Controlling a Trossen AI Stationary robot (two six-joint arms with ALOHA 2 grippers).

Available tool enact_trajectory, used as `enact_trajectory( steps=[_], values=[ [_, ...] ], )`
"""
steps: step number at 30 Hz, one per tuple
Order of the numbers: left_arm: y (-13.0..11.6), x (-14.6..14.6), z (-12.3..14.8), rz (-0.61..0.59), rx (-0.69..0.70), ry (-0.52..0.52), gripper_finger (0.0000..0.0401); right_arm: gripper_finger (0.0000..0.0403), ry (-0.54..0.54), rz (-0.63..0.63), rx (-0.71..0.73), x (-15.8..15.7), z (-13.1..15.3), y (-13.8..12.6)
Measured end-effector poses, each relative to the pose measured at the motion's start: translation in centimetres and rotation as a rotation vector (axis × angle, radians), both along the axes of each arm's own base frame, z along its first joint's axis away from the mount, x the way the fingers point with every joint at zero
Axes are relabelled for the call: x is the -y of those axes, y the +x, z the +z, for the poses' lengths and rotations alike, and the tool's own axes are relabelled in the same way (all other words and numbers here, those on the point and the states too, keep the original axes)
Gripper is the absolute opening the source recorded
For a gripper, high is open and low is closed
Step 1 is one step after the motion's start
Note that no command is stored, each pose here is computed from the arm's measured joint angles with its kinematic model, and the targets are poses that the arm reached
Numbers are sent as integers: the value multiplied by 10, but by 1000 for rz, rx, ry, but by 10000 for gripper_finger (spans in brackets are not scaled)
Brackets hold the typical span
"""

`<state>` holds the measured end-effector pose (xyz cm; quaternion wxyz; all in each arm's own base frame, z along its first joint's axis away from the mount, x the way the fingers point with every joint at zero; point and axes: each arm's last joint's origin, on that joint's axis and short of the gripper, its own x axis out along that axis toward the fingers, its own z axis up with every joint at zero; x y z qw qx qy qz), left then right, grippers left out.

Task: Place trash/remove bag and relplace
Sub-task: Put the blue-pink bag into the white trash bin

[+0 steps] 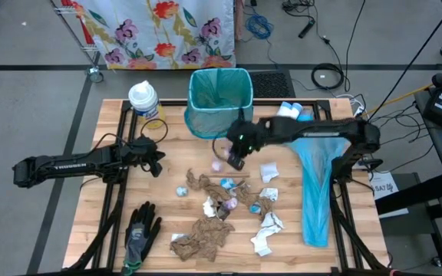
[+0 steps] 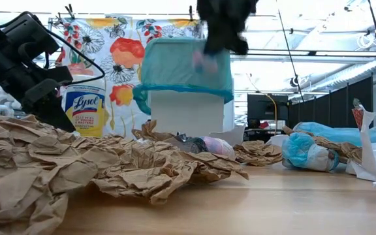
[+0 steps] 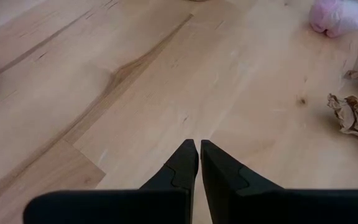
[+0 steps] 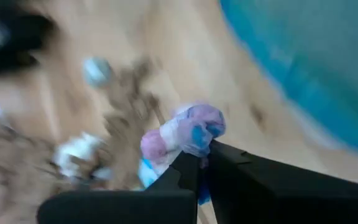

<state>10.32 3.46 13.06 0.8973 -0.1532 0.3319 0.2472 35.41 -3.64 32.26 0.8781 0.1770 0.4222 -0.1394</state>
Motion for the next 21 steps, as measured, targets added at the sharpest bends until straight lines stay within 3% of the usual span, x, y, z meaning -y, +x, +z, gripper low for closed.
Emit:
enact_trajectory(
  steps=[5, 9, 15, 21],
  values=[
    [0, 0, 0, 0, 0, 0, 27, 1, -117, -3, 197, 14, 70, -4],
    [0, 0, 0, 0, 0, 0, 27, 0, -211, -62, 313, 39, 107, -10],
    [0, 0, 0, 0, 0, 0, 27, 0, -257, -188, 404, 84, 121, -16],
    [0, 0, 0, 0, 0, 0, 27, 20, -262, -288, 358, 122, 107, -18]
  ],
)
